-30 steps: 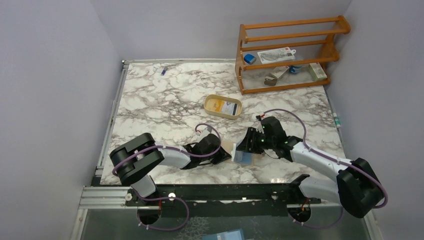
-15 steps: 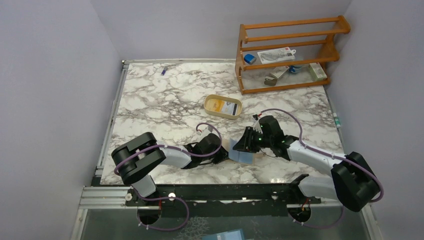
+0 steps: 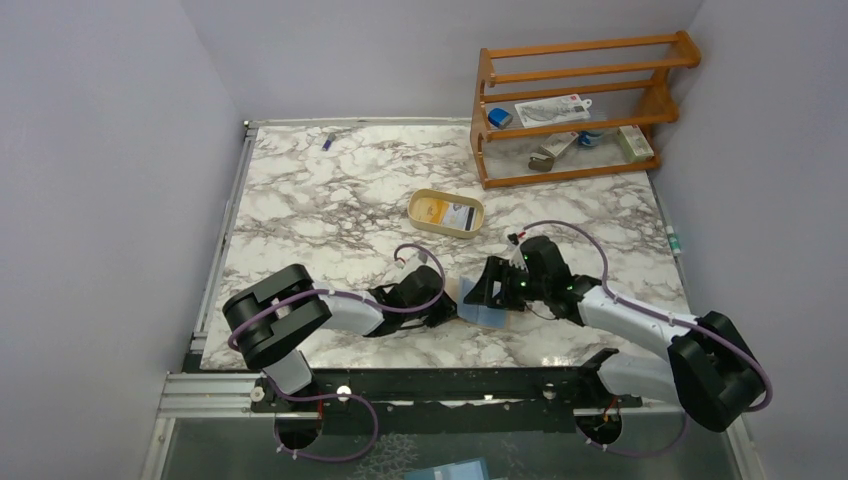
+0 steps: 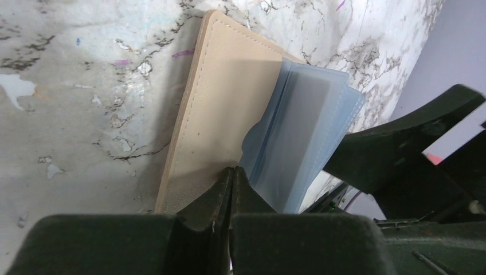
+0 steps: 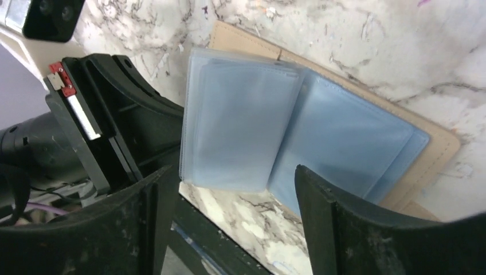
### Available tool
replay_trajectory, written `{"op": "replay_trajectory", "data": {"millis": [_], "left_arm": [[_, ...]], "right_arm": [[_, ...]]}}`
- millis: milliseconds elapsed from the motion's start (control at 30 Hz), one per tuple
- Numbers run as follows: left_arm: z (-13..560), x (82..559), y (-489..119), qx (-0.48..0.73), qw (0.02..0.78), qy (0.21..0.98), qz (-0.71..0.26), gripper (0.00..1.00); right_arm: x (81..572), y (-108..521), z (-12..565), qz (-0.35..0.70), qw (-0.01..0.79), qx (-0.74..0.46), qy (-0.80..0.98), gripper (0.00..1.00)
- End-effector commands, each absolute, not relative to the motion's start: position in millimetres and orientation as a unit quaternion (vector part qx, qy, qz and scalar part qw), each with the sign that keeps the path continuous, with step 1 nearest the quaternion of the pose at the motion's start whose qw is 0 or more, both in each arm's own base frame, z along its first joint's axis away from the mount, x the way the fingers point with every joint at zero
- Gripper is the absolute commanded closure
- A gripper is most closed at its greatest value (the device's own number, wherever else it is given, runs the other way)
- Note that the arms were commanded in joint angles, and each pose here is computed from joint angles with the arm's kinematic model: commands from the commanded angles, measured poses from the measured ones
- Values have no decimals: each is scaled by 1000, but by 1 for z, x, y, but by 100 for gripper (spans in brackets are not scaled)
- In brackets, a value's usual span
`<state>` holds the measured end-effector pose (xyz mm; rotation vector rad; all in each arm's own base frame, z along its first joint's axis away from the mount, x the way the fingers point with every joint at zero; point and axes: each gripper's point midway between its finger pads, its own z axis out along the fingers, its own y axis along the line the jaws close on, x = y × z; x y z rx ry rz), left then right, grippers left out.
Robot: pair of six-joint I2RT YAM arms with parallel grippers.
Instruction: Take the credit cards out of the card holder
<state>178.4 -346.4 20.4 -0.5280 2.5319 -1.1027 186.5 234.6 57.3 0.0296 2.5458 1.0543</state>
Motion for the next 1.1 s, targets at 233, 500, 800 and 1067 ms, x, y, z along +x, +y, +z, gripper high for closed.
{"op": "replay_trajectory", "data": {"millis": [233, 500, 800, 1067], "left_arm": [[-17, 170, -320, -157, 162, 928, -296, 100], [-14, 172, -320, -149, 170, 931, -288, 100], [-14, 174, -322, -140, 170, 933, -285, 100], [-18, 172, -322, -137, 165, 935, -284, 100]], "right_arm": [[202, 236, 60, 352, 212, -3, 912, 11], [210, 238, 54, 339, 207, 3, 918, 19], [216, 242, 52, 327, 203, -9, 923, 22], [210, 242, 44, 316, 195, -13, 929, 34]]}}
